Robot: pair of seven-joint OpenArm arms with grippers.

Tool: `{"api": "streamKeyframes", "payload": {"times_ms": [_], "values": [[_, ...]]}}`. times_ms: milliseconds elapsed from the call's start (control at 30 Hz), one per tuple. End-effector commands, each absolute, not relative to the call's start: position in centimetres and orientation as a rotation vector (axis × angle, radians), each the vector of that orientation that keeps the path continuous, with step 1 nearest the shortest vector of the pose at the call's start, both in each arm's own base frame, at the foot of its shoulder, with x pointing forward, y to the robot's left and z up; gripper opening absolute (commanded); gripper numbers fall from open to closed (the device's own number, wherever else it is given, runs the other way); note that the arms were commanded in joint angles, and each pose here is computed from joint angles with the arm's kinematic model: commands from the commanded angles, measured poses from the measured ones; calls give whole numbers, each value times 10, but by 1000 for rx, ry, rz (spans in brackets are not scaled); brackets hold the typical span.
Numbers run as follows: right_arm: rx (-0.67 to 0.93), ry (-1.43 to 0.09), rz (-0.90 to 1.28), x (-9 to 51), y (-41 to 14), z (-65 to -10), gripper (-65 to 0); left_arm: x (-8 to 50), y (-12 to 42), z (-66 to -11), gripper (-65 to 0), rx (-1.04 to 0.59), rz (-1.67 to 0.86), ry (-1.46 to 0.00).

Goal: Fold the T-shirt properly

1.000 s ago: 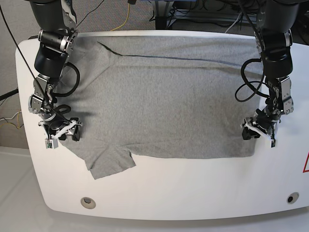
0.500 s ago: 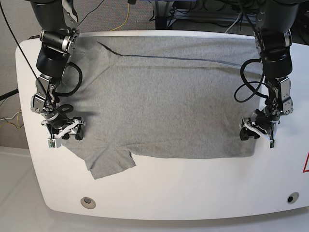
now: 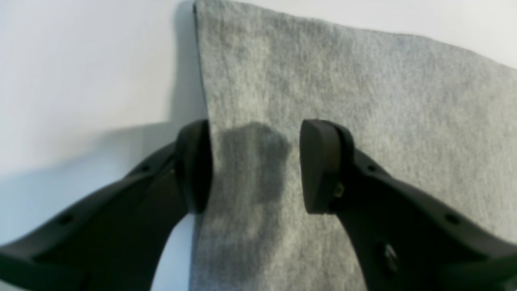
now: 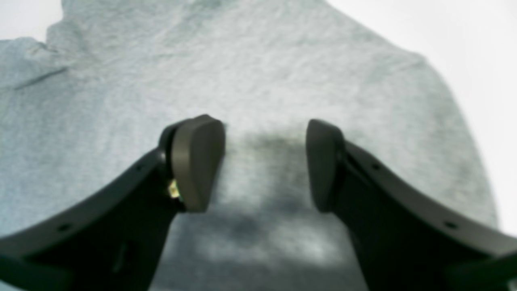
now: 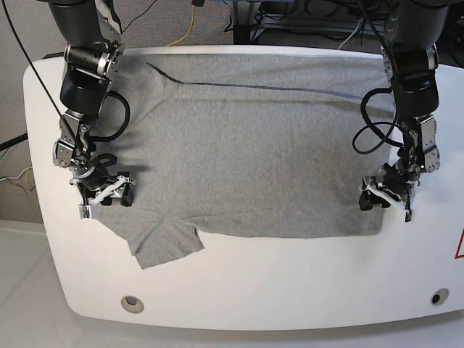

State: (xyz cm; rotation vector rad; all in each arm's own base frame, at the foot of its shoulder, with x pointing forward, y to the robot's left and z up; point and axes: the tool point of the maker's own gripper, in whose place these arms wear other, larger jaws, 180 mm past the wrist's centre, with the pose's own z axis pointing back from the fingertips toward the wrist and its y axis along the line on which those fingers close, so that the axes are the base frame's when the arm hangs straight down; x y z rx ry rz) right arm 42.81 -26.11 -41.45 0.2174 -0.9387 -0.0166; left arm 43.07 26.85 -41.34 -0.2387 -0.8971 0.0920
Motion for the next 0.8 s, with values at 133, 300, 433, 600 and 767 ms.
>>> {"api": "streamKeyframes", "payload": {"times_ms": [133, 300, 433, 600, 767], "values": [[203, -1005, -15, 442, -273, -392, -300, 436, 275, -405, -324, -215, 79, -902], [198, -1012, -9, 442, -272, -390, -296, 437, 274, -404, -331, -220, 76, -906], [195, -1017, -8, 443, -273, -388, -296, 437, 274, -404, -335, -221, 76, -906], [177, -1039, -10, 446, -281, -380, -294, 438, 273, -402, -334, -224, 81, -911], [159, -1049, -2, 446, -287, -375, -294, 439, 273, -401, -333, -226, 82, -917]]}}
